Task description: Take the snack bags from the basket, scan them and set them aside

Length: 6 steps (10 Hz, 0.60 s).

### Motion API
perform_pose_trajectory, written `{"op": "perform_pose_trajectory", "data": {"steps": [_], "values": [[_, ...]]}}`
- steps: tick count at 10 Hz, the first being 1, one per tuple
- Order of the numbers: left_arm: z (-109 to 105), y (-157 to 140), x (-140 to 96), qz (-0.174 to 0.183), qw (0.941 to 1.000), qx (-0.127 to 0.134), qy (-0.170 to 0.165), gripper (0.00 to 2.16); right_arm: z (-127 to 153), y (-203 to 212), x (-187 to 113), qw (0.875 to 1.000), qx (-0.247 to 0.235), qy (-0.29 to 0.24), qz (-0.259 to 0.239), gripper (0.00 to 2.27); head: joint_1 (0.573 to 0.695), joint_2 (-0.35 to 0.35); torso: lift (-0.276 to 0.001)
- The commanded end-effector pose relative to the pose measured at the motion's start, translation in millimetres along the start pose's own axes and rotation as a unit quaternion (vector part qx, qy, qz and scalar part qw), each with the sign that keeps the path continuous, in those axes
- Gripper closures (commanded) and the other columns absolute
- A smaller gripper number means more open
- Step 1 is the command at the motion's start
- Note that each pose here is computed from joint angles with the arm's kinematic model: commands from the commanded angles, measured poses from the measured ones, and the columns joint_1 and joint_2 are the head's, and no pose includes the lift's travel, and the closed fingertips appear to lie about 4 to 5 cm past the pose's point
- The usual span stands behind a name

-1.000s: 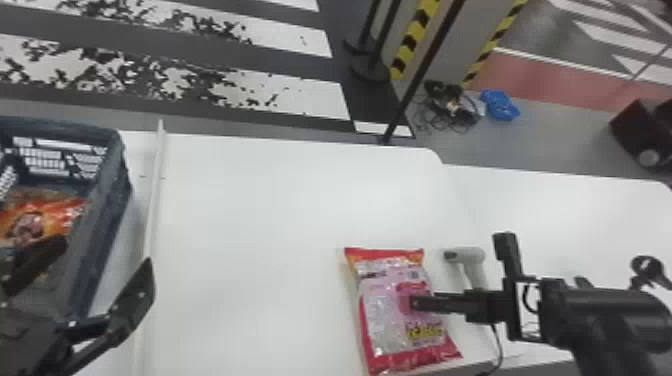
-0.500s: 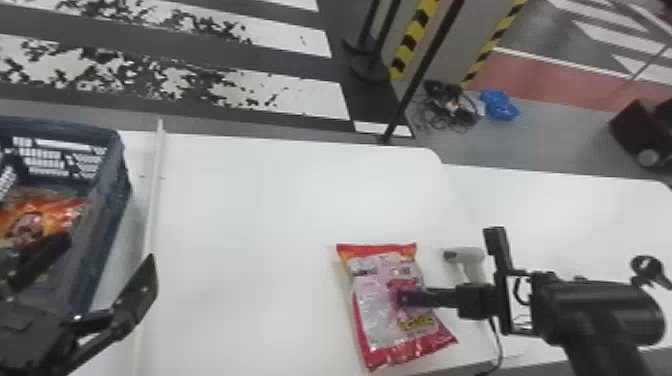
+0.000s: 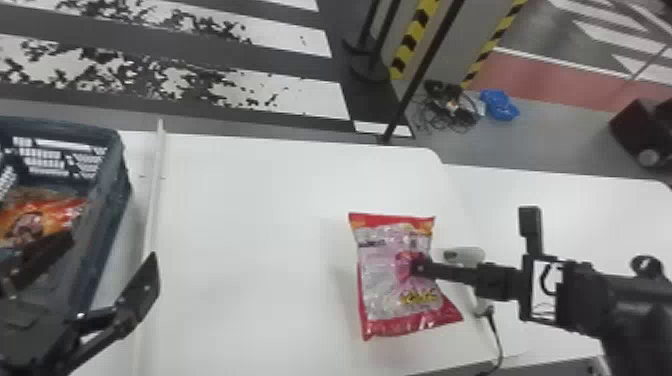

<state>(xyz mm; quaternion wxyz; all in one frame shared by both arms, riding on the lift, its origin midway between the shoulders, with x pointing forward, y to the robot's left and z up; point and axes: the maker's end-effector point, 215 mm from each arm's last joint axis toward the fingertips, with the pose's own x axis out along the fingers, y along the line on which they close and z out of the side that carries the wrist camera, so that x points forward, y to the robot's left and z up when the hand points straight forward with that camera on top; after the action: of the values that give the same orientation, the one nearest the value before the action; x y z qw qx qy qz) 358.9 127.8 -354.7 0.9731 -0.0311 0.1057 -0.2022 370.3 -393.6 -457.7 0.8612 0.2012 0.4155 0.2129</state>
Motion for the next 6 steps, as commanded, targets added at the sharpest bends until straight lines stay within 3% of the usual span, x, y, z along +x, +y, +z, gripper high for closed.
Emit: {"op": "perform_pose_trajectory", "data": {"steps": [1, 3, 5, 6], "values": [[1, -1, -1, 0.000, 1.0000, 0.000, 0.001, 0.07, 48, -3, -26, 0.995, 0.009, -0.095, -0.001, 2.25, 0.695, -0.350, -0.075], [-6, -7, 0, -0.004, 0.9999, -0.001, 0.010, 0.07, 122, -54, -73, 0.955, 0.045, -0.285, -0.065, 2.25, 0.695, -0.350, -0.075], [-9, -8, -1, -0.003, 0.9999, 0.001, 0.015, 0.07, 144, -110, -112, 0.909, 0.101, -0.385, -0.122, 2.25, 0.695, -0.350, -0.075], [-11, -8, -2, -0.003, 0.9998, 0.001, 0.017, 0.07, 141, -145, -136, 0.884, 0.117, -0.417, -0.176, 2.25, 0.695, -0.350, -0.075]]}}
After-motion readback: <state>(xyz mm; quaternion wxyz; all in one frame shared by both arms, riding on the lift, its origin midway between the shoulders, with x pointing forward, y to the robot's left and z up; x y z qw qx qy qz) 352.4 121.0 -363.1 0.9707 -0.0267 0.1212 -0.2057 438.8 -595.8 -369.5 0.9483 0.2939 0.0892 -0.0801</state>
